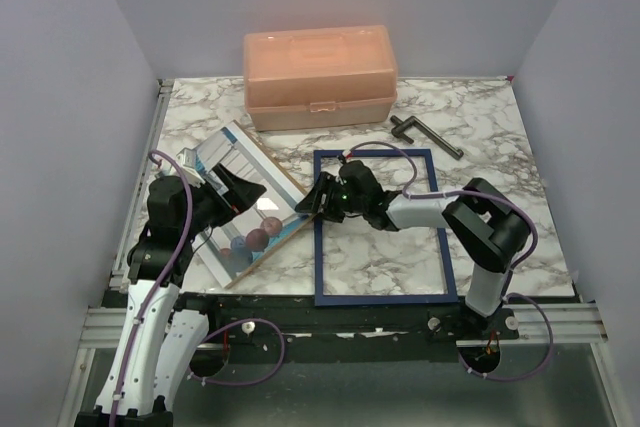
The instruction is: Put the photo into the frame
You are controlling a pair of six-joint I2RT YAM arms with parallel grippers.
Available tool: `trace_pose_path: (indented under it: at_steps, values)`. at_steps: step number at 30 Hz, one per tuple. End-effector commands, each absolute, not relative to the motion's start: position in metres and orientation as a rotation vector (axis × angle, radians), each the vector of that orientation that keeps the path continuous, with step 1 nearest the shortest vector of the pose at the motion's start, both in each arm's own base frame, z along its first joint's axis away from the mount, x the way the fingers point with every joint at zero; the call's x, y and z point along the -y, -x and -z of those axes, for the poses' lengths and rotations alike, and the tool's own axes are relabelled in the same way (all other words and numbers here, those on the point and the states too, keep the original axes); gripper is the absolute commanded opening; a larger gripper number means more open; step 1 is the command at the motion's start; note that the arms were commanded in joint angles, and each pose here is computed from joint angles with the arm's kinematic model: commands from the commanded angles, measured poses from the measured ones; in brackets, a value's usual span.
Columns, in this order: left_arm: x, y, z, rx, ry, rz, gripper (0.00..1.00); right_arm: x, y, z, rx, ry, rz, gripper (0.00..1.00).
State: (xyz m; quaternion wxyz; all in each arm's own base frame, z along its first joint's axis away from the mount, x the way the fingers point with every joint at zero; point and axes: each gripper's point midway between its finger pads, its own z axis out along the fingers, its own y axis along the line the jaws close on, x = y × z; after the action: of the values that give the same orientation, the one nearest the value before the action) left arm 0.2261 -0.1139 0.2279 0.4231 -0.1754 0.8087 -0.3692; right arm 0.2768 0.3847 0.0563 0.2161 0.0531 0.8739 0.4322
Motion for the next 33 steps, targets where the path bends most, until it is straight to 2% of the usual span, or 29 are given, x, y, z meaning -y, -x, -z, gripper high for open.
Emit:
trace_pose_path:
  at_steps: [1, 11, 13, 22, 28, 33]
  values:
    - [0.114, -0.226, -0.228, -2.03, 0.434, 0.923, 0.99, -0.374, -0.273, -0.045, -2.466, -0.024, -1.024, 0.71]
    - [0.112, -0.226, -0.226, -2.045, 0.437, 0.906, 0.99, -0.342, -0.279, -0.052, -2.473, 0.077, -0.695, 0.97]
    - [0.112, -0.226, -0.226, -2.044, 0.437, 0.907, 0.98, -0.337, -0.28, -0.056, -2.468, 0.085, -0.664, 1.0]
    - [0.112, -0.225, -0.227, -2.048, 0.434, 0.903, 0.99, -0.339, -0.282, -0.096, -2.426, 0.11, -0.685, 1.0]
    - [0.114, -0.221, -0.239, -2.02, 0.376, 0.915, 0.98, -0.315, -0.291, -0.097, -2.433, 0.089, -0.498, 1.0]
    - [0.128, -0.213, -0.262, -1.943, 0.243, 1.004, 0.98, -0.293, -0.292, -0.076, -2.481, 0.091, -0.32, 1.0]
